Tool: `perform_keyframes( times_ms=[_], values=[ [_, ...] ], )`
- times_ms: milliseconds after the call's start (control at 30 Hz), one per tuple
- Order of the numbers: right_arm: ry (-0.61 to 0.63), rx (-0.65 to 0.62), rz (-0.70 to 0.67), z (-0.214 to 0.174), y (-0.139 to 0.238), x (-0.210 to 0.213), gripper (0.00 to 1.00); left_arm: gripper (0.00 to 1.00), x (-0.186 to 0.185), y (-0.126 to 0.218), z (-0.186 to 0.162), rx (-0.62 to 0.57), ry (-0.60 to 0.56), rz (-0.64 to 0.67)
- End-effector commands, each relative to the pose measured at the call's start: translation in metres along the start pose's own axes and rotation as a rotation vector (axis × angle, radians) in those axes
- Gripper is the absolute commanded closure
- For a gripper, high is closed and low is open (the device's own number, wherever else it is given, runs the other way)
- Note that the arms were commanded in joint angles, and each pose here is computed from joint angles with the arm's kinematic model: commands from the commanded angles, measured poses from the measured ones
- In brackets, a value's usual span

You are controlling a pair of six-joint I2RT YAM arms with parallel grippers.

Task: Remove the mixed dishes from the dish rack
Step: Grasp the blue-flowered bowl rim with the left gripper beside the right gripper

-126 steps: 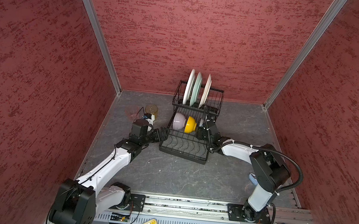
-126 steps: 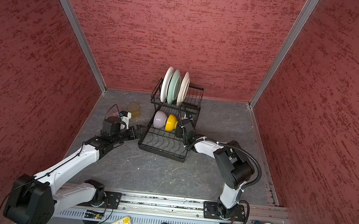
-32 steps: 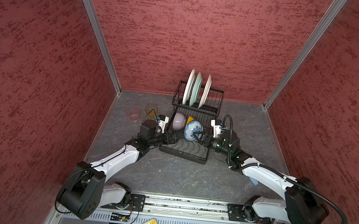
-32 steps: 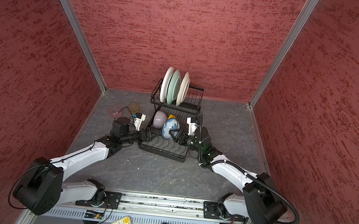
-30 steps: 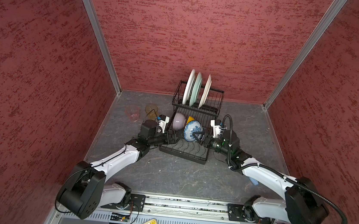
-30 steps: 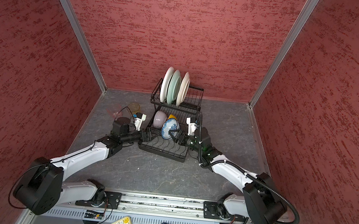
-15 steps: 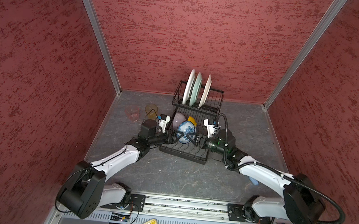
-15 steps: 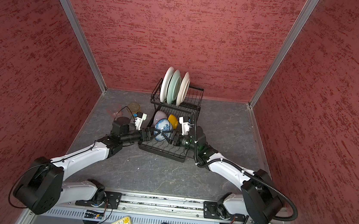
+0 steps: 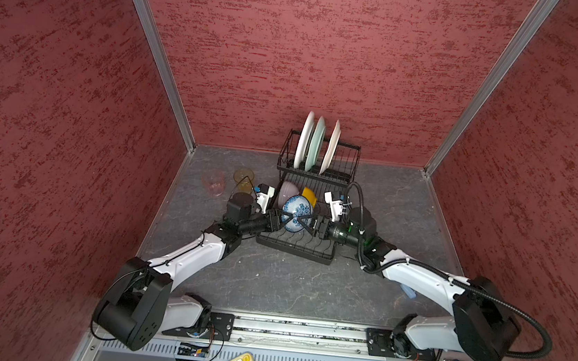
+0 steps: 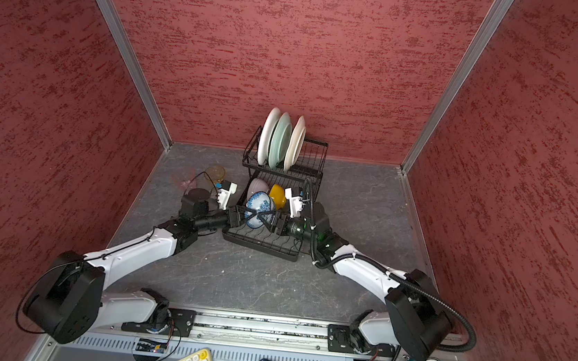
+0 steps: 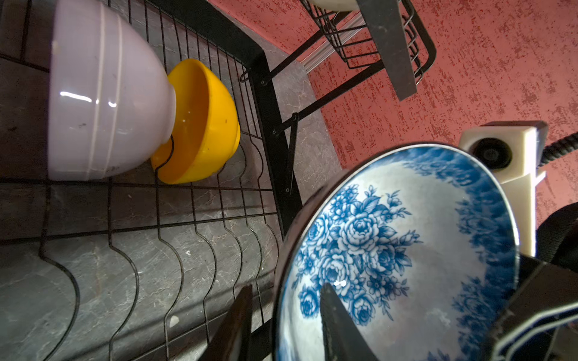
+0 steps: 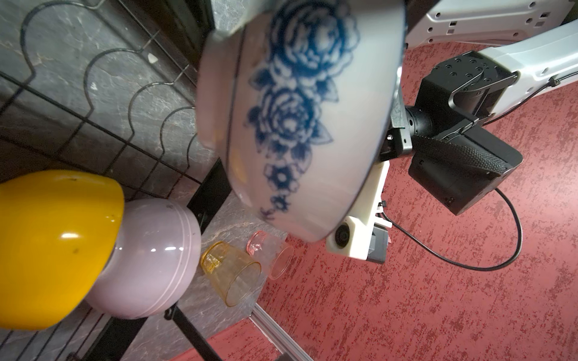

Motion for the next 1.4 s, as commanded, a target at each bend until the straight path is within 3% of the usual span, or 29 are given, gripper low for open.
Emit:
perform_keyframes(
  times_ms=[0,100,233,333,567,967,1133,1367],
  values=[
    [0.094,-0.043,0.115,0.017,-0.003,0.03,0.49,0.64,0.002,-0.002,-0.002,0.007,-0.016,-0.003],
    [0.11,-0.028,0.118,0.015,-0.008,0.033,0.49,0.66,0.002,-0.003,-0.003,0.011,-0.013,-0.004],
    [0.116,-0.023,0.104,0.016,-0.01,0.034,0.49,0.92,0.002,-0.003,-0.002,0.011,-0.009,-0.005],
    [0.12,-0.023,0.096,0.015,-0.011,0.033,0.47,0.99,0.002,-0.002,-0.002,0.009,-0.009,0.002],
    [0.11,-0.012,0.076,0.013,-0.014,0.029,0.44,1.0,0.0,0.003,-0.001,-0.003,-0.021,0.017],
    [0.084,-0.012,0.043,0.009,-0.015,0.023,0.08,1.0,-0.006,0.018,0.002,-0.058,-0.062,0.08],
    [0.077,-0.04,0.008,0.01,-0.012,0.02,0.01,1.0,-0.005,0.02,0.002,-0.07,-0.041,0.095],
    [0.074,-0.071,-0.072,0.006,-0.002,0.011,0.01,1.0,-0.001,0.019,0.001,-0.071,-0.012,0.102]
  ],
)
Point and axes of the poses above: each gripper's point midway between its finger pads, its own y axis back along the fingers, its own x axis along the line the jaws close on, z = x × y, the point moved 9 cm from there along y, back along the fingers, and after that the axes turned 1 degree about y, right-handed, at the moved point
